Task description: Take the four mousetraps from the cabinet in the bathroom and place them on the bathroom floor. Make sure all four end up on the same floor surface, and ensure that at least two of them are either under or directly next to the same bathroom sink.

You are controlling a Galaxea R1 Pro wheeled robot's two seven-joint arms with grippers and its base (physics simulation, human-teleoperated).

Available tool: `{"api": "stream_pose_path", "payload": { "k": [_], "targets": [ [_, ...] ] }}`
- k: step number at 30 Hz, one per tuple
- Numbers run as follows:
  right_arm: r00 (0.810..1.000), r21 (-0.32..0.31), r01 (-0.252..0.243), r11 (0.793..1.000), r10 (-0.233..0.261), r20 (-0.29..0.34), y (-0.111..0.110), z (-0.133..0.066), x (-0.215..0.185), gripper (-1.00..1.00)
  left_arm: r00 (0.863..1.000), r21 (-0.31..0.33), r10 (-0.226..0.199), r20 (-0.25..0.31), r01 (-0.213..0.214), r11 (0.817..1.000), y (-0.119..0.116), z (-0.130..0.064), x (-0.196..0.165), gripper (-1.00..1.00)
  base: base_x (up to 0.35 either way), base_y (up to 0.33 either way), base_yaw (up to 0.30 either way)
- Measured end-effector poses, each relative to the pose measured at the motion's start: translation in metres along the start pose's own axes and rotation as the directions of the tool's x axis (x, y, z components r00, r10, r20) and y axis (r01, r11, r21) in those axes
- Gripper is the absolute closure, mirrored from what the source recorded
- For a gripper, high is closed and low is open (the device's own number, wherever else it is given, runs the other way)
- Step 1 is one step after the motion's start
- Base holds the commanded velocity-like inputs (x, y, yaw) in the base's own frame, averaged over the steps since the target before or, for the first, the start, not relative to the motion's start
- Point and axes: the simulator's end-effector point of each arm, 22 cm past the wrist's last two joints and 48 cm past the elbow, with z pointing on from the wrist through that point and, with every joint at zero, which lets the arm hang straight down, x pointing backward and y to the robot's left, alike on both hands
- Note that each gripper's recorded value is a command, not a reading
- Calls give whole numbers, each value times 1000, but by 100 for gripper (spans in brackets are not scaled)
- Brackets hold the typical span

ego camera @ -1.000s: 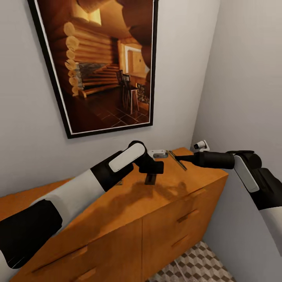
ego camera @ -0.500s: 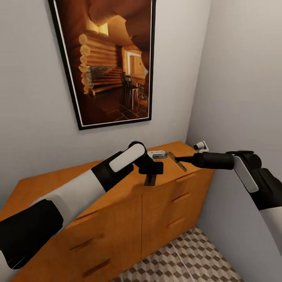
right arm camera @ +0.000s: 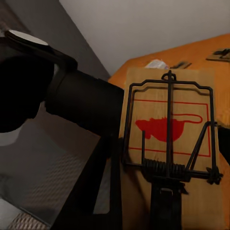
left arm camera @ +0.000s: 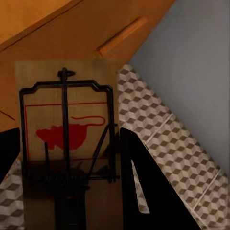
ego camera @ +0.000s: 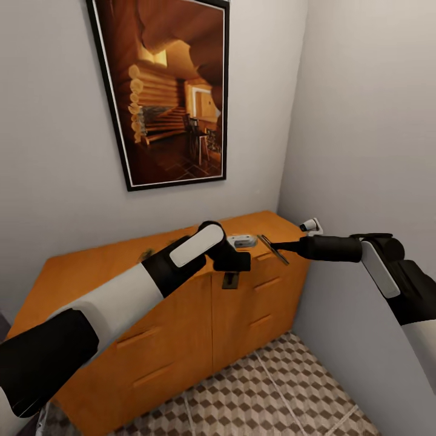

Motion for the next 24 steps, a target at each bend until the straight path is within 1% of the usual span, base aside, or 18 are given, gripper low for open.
{"api": "stream_pose_path", "payload": {
  "k": [3,5,7,10,13,14,15,16,19,20,21,23,24],
  "targets": [
    [1000,5,1,1000,-1,0,-1,-1,0,100,1000,-15,-21,-20,21,1000,9,8,7,100,-334,-97,0],
    [1000,11,0,1000,0,0,-3,-1,0,100,999,-20,-27,-30,26,999,12,12,11,100,-334,-61,0],
    [1000,33,-1,999,2,-2,-9,-3,1,100,999,-30,-24,-42,23,999,16,17,18,100,-334,-25,0],
    [1000,110,2,994,-1,-12,-26,-8,3,100,998,-50,0,-57,-3,999,18,23,29,100,-334,-9,0],
    [1000,198,11,980,-7,-21,-45,-12,4,100,997,-68,28,-73,-33,997,20,30,40,100,-334,-2,0],
    [1000,240,17,971,-12,-24,-54,-15,4,100,995,-74,34,-93,-41,996,22,36,52,100,-334,-1,0],
    [1000,267,19,964,-13,-25,-59,-17,4,100,993,-78,35,-111,-44,996,23,42,63,100,-334,-1,0],
    [1000,280,20,960,-13,-25,-62,-17,4,100,992,-79,34,-119,-44,996,24,45,70,100,-334,0,0],
    [999,368,25,930,-16,-28,-81,-24,4,100,986,-85,21,-164,-35,996,29,60,102,100,-334,0,0],
    [999,384,26,923,-16,-28,-85,-25,3,100,985,-88,19,-173,-35,996,30,63,109,100,-334,0,0],
    [999,433,29,901,-17,-30,-96,-29,3,100,979,-95,18,-201,-38,995,33,73,132,100,-335,0,0],
    [999,491,29,871,-15,-31,-109,-36,4,100,971,-113,27,-236,-55,992,37,85,164,100,-334,0,0],
    [999,513,29,858,-14,-34,-114,-38,5,100,969,-123,34,-245,-65,990,38,90,177,100,-335,0,0]
  ]
}}
